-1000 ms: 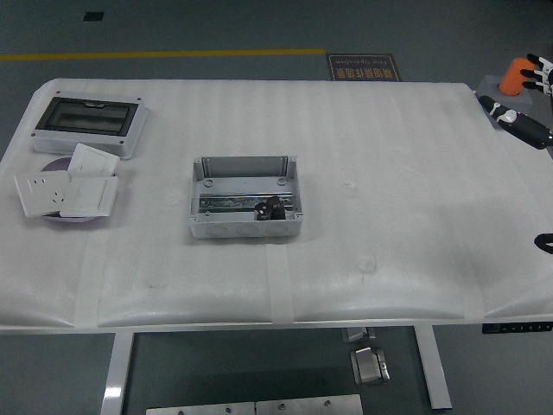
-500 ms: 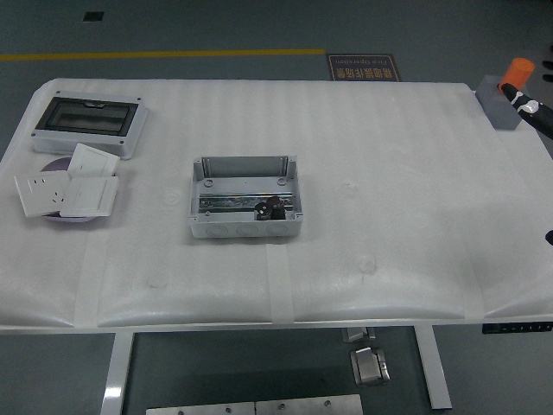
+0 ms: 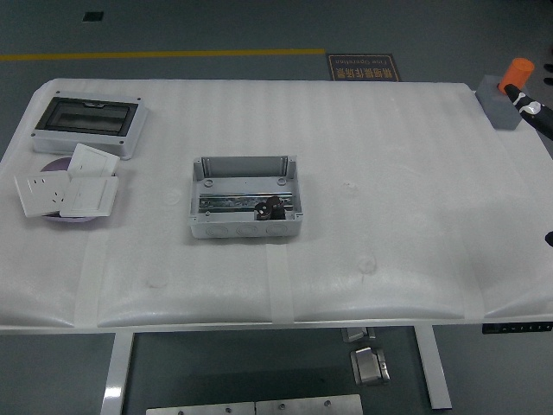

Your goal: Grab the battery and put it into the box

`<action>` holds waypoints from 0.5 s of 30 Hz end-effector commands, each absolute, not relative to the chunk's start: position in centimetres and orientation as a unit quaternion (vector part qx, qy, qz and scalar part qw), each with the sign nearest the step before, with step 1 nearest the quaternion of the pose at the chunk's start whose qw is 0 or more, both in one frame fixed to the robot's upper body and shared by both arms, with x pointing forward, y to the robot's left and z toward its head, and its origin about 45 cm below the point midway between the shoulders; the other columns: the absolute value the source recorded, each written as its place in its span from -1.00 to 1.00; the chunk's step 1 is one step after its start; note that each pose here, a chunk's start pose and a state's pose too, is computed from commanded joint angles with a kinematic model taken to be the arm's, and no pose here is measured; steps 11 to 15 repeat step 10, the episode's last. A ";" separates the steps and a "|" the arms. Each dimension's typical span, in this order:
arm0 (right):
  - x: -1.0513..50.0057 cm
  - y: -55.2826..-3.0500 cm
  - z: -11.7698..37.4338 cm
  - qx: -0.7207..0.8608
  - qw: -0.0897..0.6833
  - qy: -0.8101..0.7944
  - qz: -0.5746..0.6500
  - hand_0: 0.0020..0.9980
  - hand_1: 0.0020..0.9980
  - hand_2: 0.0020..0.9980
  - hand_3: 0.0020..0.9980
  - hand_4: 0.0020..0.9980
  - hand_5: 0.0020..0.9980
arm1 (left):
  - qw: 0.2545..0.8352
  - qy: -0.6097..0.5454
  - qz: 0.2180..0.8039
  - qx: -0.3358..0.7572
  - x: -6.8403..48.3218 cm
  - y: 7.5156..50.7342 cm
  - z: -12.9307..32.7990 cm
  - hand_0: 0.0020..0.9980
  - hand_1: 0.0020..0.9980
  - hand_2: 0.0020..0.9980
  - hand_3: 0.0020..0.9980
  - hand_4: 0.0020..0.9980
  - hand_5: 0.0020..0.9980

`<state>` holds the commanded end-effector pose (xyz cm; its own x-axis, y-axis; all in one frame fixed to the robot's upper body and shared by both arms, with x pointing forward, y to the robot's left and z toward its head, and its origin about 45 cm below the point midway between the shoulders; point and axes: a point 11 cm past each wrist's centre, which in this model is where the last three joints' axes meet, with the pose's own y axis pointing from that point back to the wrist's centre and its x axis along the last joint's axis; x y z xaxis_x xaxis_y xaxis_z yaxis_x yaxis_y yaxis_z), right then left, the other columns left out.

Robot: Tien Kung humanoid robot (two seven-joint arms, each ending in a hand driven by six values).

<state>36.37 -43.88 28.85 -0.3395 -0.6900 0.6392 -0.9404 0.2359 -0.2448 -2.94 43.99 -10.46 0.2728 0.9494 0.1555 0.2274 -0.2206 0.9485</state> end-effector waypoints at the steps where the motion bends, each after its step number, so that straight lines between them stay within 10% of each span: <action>1: 36.4 -43.9 28.9 0.537 0.205 -0.759 0.306 0.80 0.49 0.61 0.74 0.87 0.09 | 0.440 0.443 0.410 0.665 -3.0 44.0 -10.5 0.22 0.30 -0.14 -0.02 -0.12 -0.09; 15: 36.3 -43.8 28.6 0.538 0.206 -0.759 0.304 0.79 0.48 0.61 0.74 0.87 0.09 | 0.440 0.444 0.411 0.663 -3.0 44.0 -10.5 0.22 0.30 -0.13 -0.01 -0.12 -0.10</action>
